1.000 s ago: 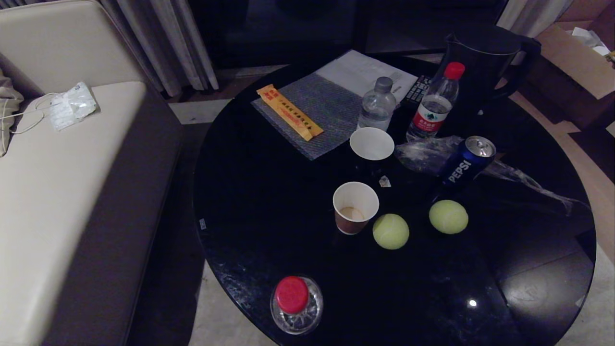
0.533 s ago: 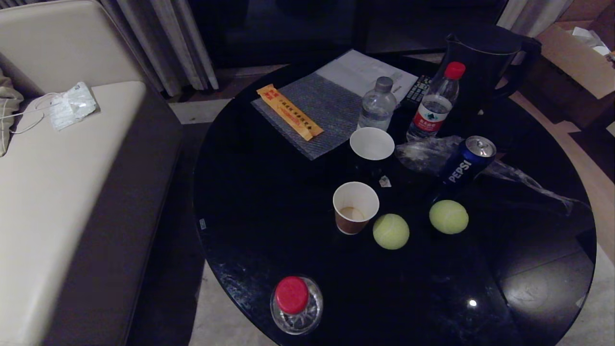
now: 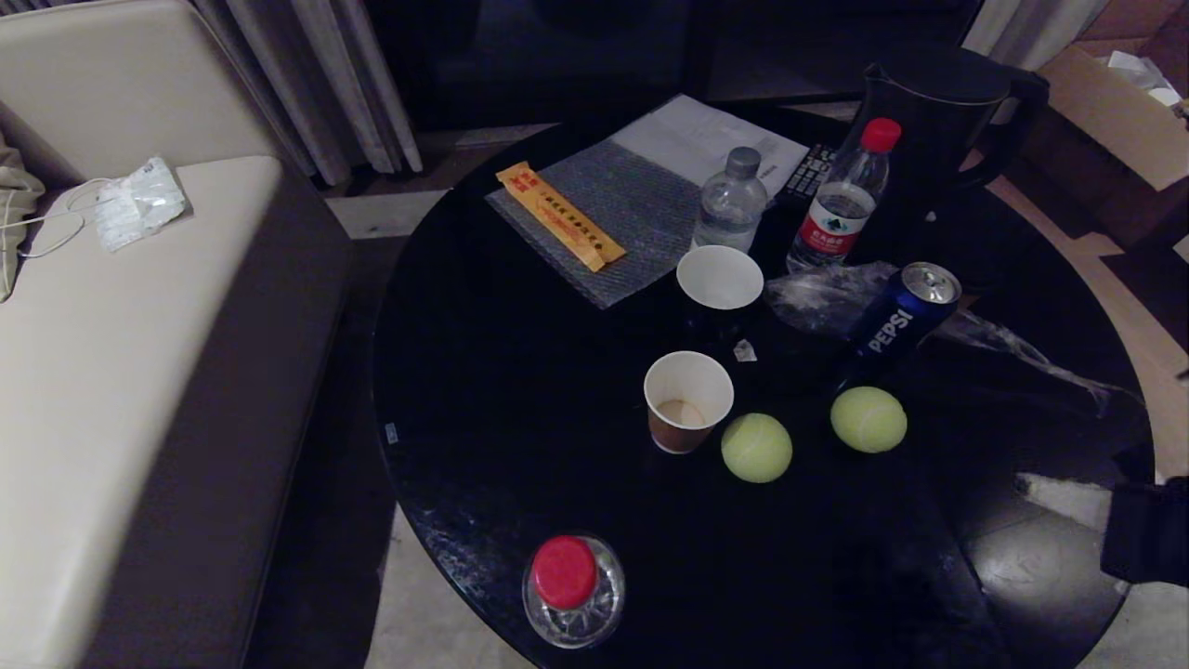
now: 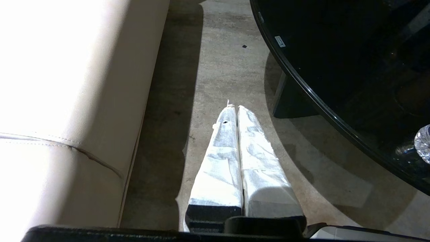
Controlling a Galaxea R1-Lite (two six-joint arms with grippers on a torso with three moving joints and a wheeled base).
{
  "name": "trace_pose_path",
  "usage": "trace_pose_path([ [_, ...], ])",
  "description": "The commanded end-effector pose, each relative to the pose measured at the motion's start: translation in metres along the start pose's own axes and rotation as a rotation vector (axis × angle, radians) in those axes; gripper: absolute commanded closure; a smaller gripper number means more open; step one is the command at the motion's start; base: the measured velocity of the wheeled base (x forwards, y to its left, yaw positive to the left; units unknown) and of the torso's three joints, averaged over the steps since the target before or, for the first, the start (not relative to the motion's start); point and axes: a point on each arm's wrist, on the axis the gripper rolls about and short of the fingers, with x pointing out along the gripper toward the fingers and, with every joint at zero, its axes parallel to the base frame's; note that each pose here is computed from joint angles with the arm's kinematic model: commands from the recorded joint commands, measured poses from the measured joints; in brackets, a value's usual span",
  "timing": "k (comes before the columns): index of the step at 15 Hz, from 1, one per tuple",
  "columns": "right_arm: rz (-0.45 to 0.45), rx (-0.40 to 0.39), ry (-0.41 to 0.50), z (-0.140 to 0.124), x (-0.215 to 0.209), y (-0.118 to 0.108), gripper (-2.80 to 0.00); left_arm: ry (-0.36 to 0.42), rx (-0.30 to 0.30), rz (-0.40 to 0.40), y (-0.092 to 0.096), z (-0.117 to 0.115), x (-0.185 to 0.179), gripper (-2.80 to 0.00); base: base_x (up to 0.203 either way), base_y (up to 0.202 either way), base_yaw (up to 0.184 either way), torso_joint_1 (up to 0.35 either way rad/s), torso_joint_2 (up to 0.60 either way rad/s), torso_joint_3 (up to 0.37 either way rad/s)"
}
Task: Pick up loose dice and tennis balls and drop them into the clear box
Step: Pick up the ball on the table
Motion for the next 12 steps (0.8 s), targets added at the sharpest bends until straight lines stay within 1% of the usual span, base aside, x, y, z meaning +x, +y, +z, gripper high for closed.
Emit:
trace_pose_path([
  [1, 0.012, -0.003, 0.135, -0.001, 0.041, -0.001, 0.0, 0.002, 0.0, 0.001, 0.0, 0.0, 0.0, 0.0, 0.0, 0.0, 0.0, 0.0, 0.0, 0.0],
  [2, 0.017, -0.023, 0.152, -0.001, 0.049, 0.0, -2.8, 0.003, 0.0, 0.001, 0.0, 0.0, 0.0, 0.0, 0.0, 0.0, 0.0, 0.0, 0.0, 0.0],
  [4, 0.022, -0.073, 0.161, 0.002, 0.069, -0.001, -2.8, 0.002, -0.001, 0.001, 0.0, 0.0, 0.0, 0.0, 0.0, 0.0, 0.0, 0.0, 0.0, 0.0],
  [5, 0.028, -0.107, 0.126, 0.008, 0.078, -0.001, -2.8, 0.003, 0.0, 0.001, 0.0, 0.0, 0.0, 0.0, 0.0, 0.0, 0.0, 0.0, 0.0, 0.0],
  [7, 0.046, -0.143, 0.044, 0.018, 0.097, 0.0, -2.8, 0.002, -0.001, 0.001, 0.0, 0.0, 0.0, 0.0, 0.0, 0.0, 0.0, 0.0, 0.0, 0.0],
  [9, 0.098, -0.176, -0.013, 0.027, 0.104, 0.012, -2.8, 0.002, -0.001, 0.001, 0.0, 0.0, 0.0, 0.0, 0.0, 0.0, 0.0, 0.0, 0.0, 0.0],
  [10, 0.105, -0.194, -0.042, 0.033, 0.108, 0.015, -2.8, 0.001, -0.001, 0.001, 0.0, 0.0, 0.0, 0.0, 0.0, 0.0, 0.0, 0.0, 0.0, 0.0],
  [12, 0.1, -0.256, -0.052, 0.035, 0.115, 0.015, -2.8, 0.001, -0.001, 0.001, 0.0, 0.0, 0.0, 0.0, 0.0, 0.0, 0.0, 0.0, 0.0, 0.0],
])
